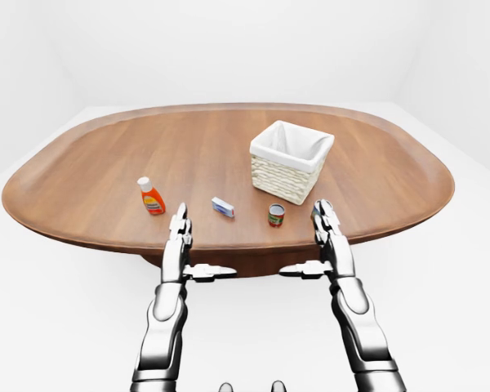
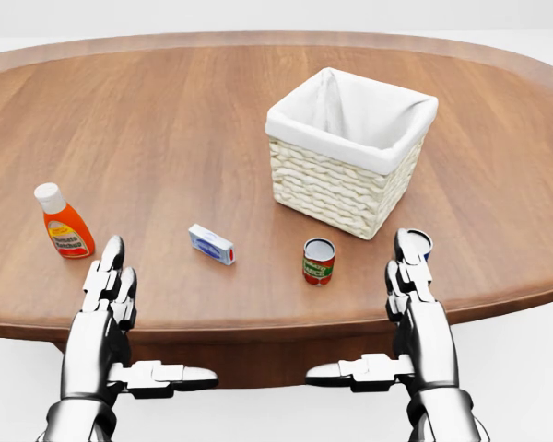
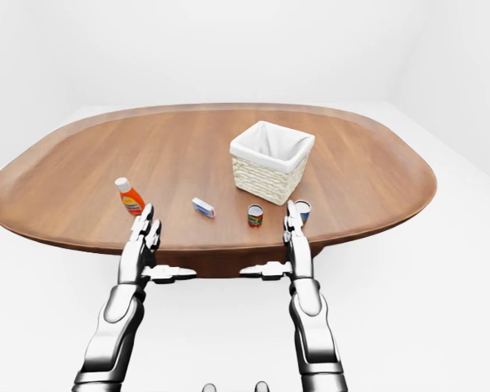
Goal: Pick up the ketchup, and put it in the basket.
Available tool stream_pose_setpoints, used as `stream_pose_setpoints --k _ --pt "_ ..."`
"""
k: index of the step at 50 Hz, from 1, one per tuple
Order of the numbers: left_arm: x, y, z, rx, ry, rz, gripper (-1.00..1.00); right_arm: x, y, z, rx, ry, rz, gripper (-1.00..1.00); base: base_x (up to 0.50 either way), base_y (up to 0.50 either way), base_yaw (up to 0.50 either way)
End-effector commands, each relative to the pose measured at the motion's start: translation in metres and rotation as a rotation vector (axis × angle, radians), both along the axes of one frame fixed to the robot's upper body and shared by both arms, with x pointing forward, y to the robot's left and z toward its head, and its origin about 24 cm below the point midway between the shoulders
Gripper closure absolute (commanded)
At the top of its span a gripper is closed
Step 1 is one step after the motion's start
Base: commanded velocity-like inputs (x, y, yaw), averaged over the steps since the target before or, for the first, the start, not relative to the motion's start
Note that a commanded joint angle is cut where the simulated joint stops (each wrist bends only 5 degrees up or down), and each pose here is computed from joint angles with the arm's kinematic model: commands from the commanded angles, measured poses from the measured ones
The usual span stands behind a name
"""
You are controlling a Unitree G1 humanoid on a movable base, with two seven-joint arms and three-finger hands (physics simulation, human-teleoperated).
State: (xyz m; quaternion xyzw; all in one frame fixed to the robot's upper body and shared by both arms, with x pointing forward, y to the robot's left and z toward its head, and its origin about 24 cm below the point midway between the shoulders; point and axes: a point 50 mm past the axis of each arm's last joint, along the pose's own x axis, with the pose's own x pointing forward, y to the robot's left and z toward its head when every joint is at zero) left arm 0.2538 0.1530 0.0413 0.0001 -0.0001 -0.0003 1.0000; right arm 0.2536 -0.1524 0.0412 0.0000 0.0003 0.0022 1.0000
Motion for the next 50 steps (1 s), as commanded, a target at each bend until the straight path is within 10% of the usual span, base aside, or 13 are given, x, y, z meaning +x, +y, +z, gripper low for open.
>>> stream_pose_setpoints --k 1,16,31,50 --pt "0.000 0.007 0.000 0.001 -0.001 0.000 -1.00 -0.001 -0.006 0.000 0.000 0.001 0.009 -1.00 0.00 0.00 0.00" --pt "-0.003 0.007 0.004 0.001 -0.008 -0.001 -1.00 -0.003 -0.005 0.004 -0.006 -0.001 0.010 -1.00 0.00 0.00 0.00" --pt "-0.098 0.023 0.153 0.046 -0.637 0.050 -1.00 -0.071 0.003 0.123 -0.111 -0.488 0.010 -1.00 0.00 0.00 0.00" --pt "-0.106 0.032 0.165 0.046 -0.716 0.095 -1.00 -0.089 0.001 0.147 -0.122 -0.605 -0.025 -1.00 0.00 0.00 0.00"
